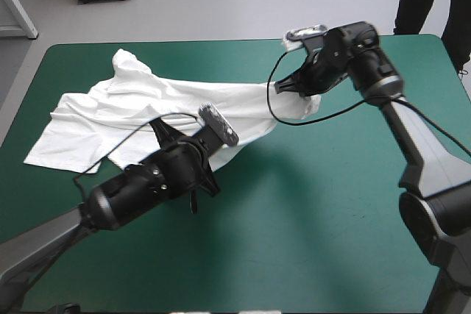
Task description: Fold the cloth
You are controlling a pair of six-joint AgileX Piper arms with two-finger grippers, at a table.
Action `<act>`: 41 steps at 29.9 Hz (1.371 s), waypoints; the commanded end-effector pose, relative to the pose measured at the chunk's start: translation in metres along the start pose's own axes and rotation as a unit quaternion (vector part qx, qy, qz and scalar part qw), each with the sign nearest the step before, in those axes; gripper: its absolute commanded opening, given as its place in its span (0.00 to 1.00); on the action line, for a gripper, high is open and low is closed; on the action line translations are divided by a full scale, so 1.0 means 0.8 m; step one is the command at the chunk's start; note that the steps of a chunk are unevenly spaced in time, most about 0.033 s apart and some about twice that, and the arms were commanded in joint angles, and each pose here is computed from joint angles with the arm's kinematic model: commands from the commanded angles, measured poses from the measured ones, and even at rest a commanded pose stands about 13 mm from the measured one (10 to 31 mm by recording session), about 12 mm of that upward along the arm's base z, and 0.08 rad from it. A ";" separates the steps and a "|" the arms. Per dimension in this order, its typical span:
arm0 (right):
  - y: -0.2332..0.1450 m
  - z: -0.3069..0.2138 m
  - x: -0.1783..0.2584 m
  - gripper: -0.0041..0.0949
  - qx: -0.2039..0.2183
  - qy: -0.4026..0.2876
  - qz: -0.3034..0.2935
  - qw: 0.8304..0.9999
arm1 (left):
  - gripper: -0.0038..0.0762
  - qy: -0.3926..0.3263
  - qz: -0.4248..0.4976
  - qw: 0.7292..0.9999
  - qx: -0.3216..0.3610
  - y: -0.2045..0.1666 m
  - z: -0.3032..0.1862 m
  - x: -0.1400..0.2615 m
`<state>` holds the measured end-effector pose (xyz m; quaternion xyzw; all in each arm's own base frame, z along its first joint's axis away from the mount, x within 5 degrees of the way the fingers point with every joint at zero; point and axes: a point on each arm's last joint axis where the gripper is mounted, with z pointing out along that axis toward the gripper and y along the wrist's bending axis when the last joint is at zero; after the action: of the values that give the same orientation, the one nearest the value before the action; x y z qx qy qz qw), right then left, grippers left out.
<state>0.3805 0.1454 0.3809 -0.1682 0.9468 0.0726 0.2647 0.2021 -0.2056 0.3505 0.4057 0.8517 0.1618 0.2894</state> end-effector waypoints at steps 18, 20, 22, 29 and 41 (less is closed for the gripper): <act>0.021 -0.443 0.043 0.03 -0.048 -0.556 -0.053 0.828 | 0.02 -0.405 -0.121 0.849 -0.315 0.244 -0.327 0.019; 0.023 -0.464 0.054 0.03 -0.043 -0.586 -0.060 0.807 | 0.02 -0.451 -0.129 0.822 -0.323 0.250 -0.346 0.022; 0.025 -0.479 0.065 0.03 -0.033 -0.605 -0.075 0.792 | 0.02 -0.475 -0.136 0.804 -0.330 0.255 -0.359 0.026; 0.029 -0.544 0.100 0.04 -0.010 -0.722 -0.084 0.687 | 0.02 -0.639 -0.126 0.683 -0.331 0.257 -0.414 0.029; 0.013 -0.503 0.086 0.04 0.027 -0.626 -0.046 0.778 | 0.02 -0.588 -0.149 0.748 -0.269 0.250 -0.384 0.011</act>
<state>0.1061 0.0428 0.6982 -0.1344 0.5143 0.1407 0.8353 0.1235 -0.0905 0.6918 0.1998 0.4599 0.0675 0.8626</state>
